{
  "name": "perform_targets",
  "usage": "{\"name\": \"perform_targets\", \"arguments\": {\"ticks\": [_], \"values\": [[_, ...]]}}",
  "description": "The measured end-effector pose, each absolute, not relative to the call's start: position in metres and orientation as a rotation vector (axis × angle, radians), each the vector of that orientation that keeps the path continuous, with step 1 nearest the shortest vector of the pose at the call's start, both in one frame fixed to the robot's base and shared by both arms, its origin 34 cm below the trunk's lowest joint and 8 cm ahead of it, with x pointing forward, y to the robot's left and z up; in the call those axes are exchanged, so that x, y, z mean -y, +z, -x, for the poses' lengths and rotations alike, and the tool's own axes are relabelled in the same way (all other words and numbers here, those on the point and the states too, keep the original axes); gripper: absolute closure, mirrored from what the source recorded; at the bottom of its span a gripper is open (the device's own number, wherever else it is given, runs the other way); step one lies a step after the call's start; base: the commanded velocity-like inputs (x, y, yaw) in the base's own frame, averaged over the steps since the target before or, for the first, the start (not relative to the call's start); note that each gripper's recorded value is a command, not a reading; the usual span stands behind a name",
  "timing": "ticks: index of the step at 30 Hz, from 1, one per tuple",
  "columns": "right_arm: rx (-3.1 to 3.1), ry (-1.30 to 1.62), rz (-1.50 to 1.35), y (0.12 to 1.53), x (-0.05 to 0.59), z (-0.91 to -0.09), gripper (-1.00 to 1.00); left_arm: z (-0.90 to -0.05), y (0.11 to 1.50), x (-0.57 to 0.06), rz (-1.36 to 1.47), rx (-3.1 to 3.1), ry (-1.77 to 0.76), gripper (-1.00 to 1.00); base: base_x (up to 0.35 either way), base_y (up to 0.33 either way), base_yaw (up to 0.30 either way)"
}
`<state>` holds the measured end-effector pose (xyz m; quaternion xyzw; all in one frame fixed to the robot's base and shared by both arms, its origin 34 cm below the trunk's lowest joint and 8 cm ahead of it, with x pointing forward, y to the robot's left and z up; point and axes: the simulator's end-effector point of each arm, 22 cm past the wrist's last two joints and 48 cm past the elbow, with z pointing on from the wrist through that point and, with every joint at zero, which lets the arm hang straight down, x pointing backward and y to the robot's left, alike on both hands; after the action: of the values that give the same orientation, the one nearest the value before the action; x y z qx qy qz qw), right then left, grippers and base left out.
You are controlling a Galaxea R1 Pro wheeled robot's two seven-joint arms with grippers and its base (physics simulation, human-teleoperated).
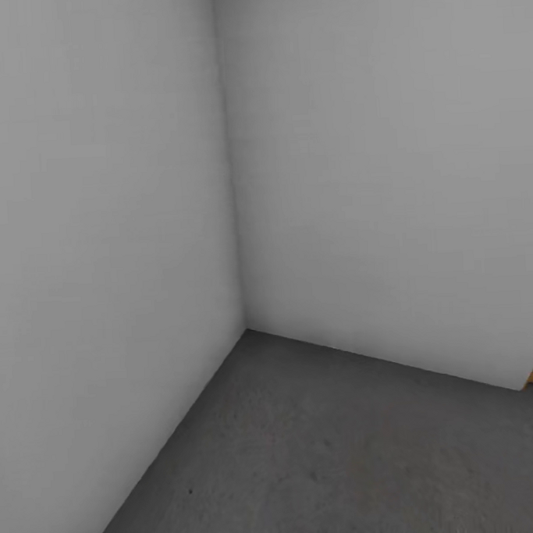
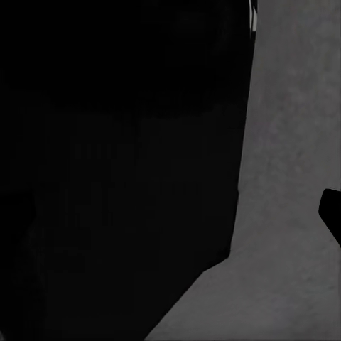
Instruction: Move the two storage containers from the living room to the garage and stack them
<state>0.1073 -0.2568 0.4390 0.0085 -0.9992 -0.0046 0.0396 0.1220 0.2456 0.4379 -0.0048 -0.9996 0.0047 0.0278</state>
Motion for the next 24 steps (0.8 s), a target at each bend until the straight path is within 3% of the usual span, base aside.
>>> {"name": "perform_targets", "arguments": {"ticks": [24], "values": [[3.037,-0.019,-0.018,0.44,0.255,-0.098,-1.0,-0.123,0.438,-0.232,0.02,3.081,0.041,-1.0,0.0,0.0,-0.209]]}}
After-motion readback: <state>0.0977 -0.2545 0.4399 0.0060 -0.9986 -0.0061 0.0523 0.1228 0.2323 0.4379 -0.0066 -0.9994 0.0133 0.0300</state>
